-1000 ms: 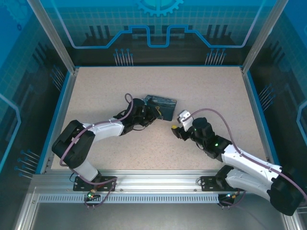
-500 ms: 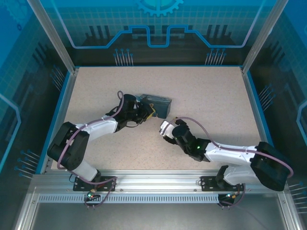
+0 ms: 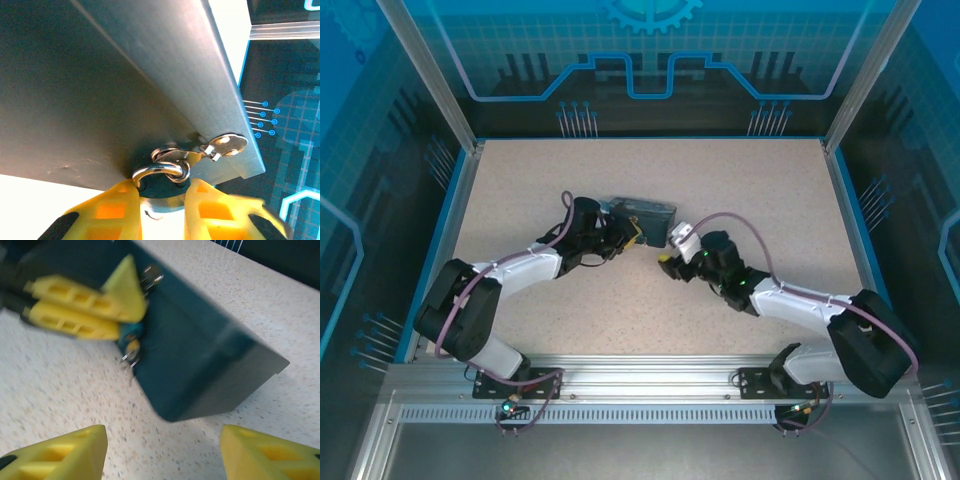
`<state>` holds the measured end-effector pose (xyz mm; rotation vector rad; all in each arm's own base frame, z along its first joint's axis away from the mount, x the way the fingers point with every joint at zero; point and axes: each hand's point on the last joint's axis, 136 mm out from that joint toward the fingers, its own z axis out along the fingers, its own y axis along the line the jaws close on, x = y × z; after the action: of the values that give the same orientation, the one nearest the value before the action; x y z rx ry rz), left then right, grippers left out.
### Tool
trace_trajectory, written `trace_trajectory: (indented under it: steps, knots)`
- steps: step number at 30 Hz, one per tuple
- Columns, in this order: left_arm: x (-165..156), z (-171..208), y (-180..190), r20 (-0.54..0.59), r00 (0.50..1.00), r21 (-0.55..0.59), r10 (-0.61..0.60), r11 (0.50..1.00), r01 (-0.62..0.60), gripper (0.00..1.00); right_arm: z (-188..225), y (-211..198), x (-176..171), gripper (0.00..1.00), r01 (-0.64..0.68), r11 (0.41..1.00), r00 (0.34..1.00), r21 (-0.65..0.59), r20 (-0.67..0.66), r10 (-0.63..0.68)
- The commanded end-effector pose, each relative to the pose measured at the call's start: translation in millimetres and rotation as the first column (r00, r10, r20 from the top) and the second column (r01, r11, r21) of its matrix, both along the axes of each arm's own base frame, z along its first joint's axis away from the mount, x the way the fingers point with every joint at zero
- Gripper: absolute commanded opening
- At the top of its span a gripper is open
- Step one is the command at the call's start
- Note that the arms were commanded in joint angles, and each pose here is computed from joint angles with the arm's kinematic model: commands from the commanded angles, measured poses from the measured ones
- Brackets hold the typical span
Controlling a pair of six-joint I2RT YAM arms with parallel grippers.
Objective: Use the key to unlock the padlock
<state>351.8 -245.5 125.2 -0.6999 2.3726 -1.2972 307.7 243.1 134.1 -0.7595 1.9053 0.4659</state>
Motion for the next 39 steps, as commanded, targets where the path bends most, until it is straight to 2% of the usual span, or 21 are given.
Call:
trace_trajectory:
  steps: [1,6,10,15,19,24,39]
  knots:
    - [3,34,-8,0.102,0.995,-0.07,0.0,0.998,0.007,0.03,24,21,-3,0.58,-0.084,0.941,0.975,0.326,-0.169,0.146]
    - [2,32,-15,0.106,0.994,-0.089,0.005,0.996,0.004,0.02,29,29,1,0.53,-0.059,0.87,0.939,0.489,-0.27,0.215]
    - [4,29,-16,0.106,0.994,-0.1,0.022,0.995,-0.012,0.02,23,30,7,0.5,-0.005,0.853,0.921,0.522,-0.331,0.208]
    - [4,28,-21,0.105,0.994,-0.109,0.017,0.994,-0.006,0.02,11,26,15,0.5,0.061,0.876,0.911,0.479,-0.386,0.147]
    - [4,26,-22,0.101,0.995,-0.108,0.015,0.994,-0.004,0.02,14,27,15,0.49,0.062,0.876,0.91,0.479,-0.388,0.148]
    - [4,27,-26,0.103,0.995,-0.114,0.013,0.993,-0.001,0.02,7,27,14,0.45,0.072,0.903,0.91,0.423,-0.399,0.114]
    - [4,26,-34,0.106,0.994,-0.125,0.006,0.992,0.008,0.01,-12,40,17,0.35,0.106,0.915,0.895,0.39,-0.438,0.083]
